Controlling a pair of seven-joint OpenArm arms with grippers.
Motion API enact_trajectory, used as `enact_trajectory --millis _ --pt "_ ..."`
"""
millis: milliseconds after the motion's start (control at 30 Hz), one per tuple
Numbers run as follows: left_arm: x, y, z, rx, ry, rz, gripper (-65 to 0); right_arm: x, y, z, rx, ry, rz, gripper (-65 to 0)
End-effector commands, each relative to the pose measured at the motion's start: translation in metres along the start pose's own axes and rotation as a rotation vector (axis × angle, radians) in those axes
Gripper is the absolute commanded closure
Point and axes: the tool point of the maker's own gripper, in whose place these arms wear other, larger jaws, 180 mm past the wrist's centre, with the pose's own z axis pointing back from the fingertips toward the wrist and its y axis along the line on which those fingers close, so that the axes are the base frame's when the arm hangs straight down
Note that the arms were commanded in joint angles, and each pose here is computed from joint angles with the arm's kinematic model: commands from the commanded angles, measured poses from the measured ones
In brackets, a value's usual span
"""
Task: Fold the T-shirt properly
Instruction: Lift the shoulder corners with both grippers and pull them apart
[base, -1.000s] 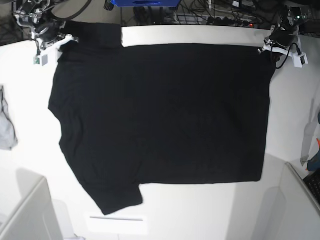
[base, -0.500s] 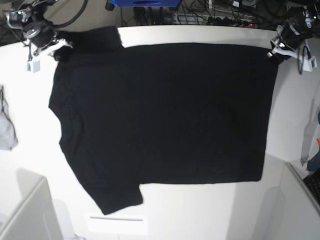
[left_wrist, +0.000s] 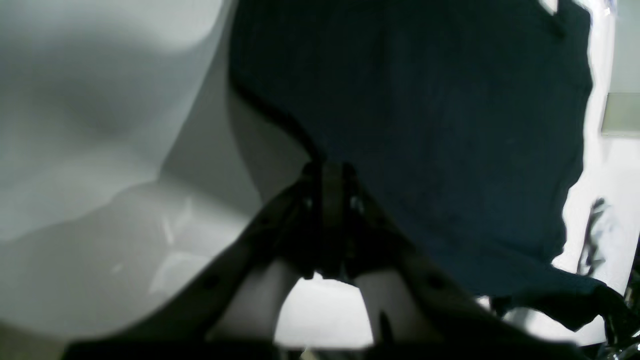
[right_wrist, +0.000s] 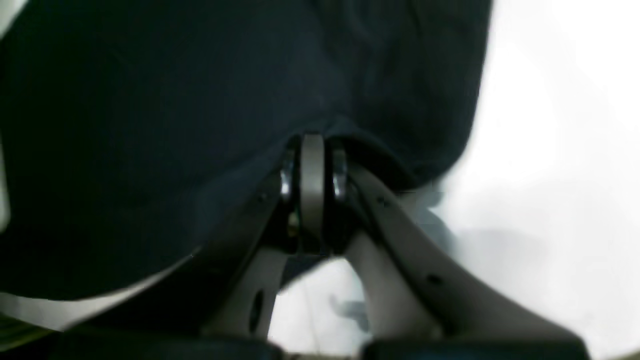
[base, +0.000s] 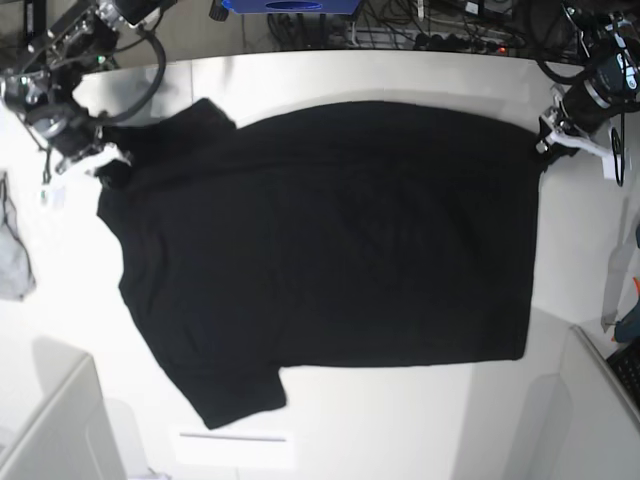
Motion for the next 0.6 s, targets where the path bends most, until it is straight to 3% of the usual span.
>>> enact_trajectory --millis 0,133,567 --pt "0.008 -0.005 0.003 -0.015 -0.013 -0.006 0.0 0.018 0.004 -0.001 0.017 -0.046 0.011 0.0" --pt "0.017 -0.008 -0.007 -0.020 -0.008 0.111 0.0 0.029 0.016 -0.019 0.072 -0.041 -0.027 0.0" --pt "0.044 0.000 -0.036 -0.058 -0.027 0.230 0.0 0.072 0.040 -0.068 0.173 -0.078 -0.131 0.0"
